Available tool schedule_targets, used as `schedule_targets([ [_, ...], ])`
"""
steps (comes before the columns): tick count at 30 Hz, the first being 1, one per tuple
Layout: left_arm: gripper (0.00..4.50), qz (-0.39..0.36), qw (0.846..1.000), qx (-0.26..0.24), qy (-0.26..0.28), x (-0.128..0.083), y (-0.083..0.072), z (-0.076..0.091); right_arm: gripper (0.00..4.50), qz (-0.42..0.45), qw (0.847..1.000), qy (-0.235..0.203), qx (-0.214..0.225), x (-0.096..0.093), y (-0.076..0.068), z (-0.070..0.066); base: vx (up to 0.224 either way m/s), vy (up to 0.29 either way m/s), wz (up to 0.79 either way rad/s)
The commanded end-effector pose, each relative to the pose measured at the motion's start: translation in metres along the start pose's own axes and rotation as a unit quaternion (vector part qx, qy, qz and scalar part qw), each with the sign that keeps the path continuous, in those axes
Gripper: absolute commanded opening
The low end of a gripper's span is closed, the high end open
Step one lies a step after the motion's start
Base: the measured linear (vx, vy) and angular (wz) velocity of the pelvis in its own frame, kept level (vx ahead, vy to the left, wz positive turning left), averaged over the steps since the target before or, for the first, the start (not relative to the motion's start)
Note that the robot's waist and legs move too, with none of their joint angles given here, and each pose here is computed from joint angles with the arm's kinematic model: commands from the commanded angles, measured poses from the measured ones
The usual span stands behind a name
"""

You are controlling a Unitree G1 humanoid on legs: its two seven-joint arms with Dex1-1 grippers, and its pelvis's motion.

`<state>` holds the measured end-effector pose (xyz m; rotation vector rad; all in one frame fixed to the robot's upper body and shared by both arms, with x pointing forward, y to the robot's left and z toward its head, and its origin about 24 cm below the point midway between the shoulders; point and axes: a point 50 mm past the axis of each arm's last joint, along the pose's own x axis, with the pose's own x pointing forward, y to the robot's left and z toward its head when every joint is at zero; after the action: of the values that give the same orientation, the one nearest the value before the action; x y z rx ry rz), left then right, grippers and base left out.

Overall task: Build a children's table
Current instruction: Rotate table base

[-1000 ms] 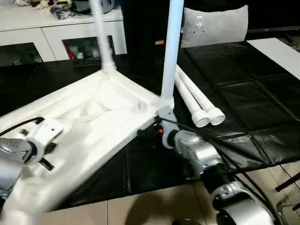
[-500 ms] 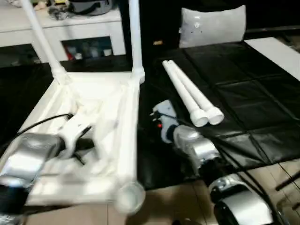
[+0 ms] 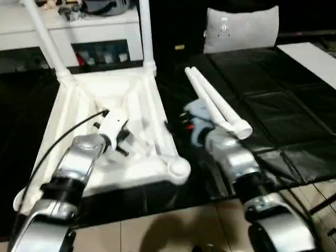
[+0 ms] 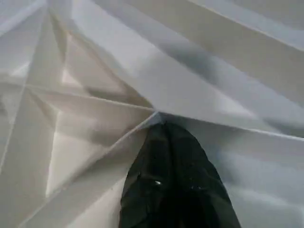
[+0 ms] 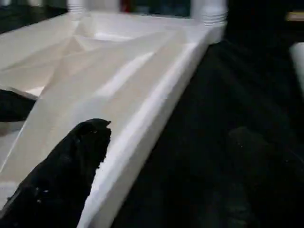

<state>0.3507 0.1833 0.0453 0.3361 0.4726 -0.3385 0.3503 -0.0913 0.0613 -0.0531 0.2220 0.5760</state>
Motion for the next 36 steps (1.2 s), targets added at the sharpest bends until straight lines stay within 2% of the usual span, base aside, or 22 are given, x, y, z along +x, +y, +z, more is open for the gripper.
schedule_targets([
  [1,0.02,0.051,0.998,-0.011,-0.037,0.002,0.011,0.008,4.50,-0.061,0.997,-0.033,-0.017,-0.008,-0.013,0.012,0.000,0.000,0.00],
  [3,0.02,0.051,0.998,-0.013,-0.045,0.002,0.010,0.010,4.50,-0.081,0.996,-0.036,-0.022,-0.011,-0.018,0.013,0.000,0.000,0.00],
  [6,0.02,0.023,0.996,-0.022,-0.086,-0.002,0.007,0.019,4.50,-0.099,0.995,-0.024,-0.013,-0.018,-0.026,0.016,0.000,0.000,0.00],
  [9,0.02,-0.012,0.992,-0.004,-0.126,-0.009,0.003,0.027,4.50,-0.126,0.992,0.016,-0.012,-0.024,-0.034,0.016,0.000,0.000,0.00],
  [12,0.02,-0.034,0.988,0.005,-0.151,-0.014,0.000,0.032,4.50,-0.123,0.992,0.031,0.003,-0.025,-0.036,0.017,0.000,0.000,0.00],
  [13,0.20,-0.071,0.984,0.008,-0.164,-0.020,-0.005,0.036,4.50,-0.130,0.991,0.036,0.004,-0.026,-0.040,0.019,0.000,0.000,0.00],
  [14,0.33,-0.075,0.983,0.010,-0.165,-0.021,-0.005,0.036,4.50,-0.130,0.991,0.037,0.004,-0.026,-0.041,0.019,0.000,0.000,0.00],
  [15,0.41,-0.123,0.977,0.030,-0.172,-0.031,-0.013,0.040,4.50,-0.129,0.991,0.041,0.003,-0.026,-0.045,0.024,0.000,0.000,0.00],
  [18,0.54,-0.169,0.967,0.056,-0.180,-0.043,-0.022,0.043,4.50,-0.116,0.992,0.039,-0.014,-0.025,-0.049,0.031,0.000,0.000,0.00],
  [19,0.82,-0.180,0.965,0.063,-0.181,-0.046,-0.025,0.044,4.50,-0.121,0.992,0.041,-0.011,-0.024,-0.051,0.033,0.000,0.000,0.00],
  [22,0.93,-0.201,0.960,0.076,-0.178,-0.052,-0.030,0.046,4.50,-0.150,0.987,0.058,0.007,-0.024,-0.061,0.035,0.000,0.000,0.00],
  [24,1.16,-0.213,0.958,0.080,-0.177,-0.054,-0.033,0.046,4.50,-0.157,0.986,0.060,0.010,-0.023,-0.064,0.035,0.000,0.000,0.00],
  [28,1.37,-0.270,0.945,0.090,-0.162,-0.062,-0.047,0.044,4.50,-0.175,0.982,0.069,0.026,-0.018,-0.073,0.041,0.000,0.000,0.00],
  [29,1.62,-0.279,0.943,0.091,-0.159,-0.064,-0.049,0.044,4.50,-0.175,0.981,0.078,0.028,-0.017,-0.075,0.041,0.000,0.000,0.00],
  [32,1.77,-0.285,0.942,0.088,-0.154,-0.065,-0.052,0.044,4.50,-0.168,0.980,0.100,0.039,-0.014,-0.077,0.039,0.000,0.000,0.00],
  [33,1.89,-0.284,0.943,0.090,-0.150,-0.065,-0.052,0.043,4.50,-0.148,0.982,0.102,0.054,-0.011,-0.075,0.038,0.000,0.000,0.00],
  [36,2.18,-0.284,0.943,0.092,-0.146,-0.065,-0.053,0.042,4.50,-0.126,0.985,0.105,0.058,-0.007,-0.072,0.037,0.000,0.000,0.00],
])
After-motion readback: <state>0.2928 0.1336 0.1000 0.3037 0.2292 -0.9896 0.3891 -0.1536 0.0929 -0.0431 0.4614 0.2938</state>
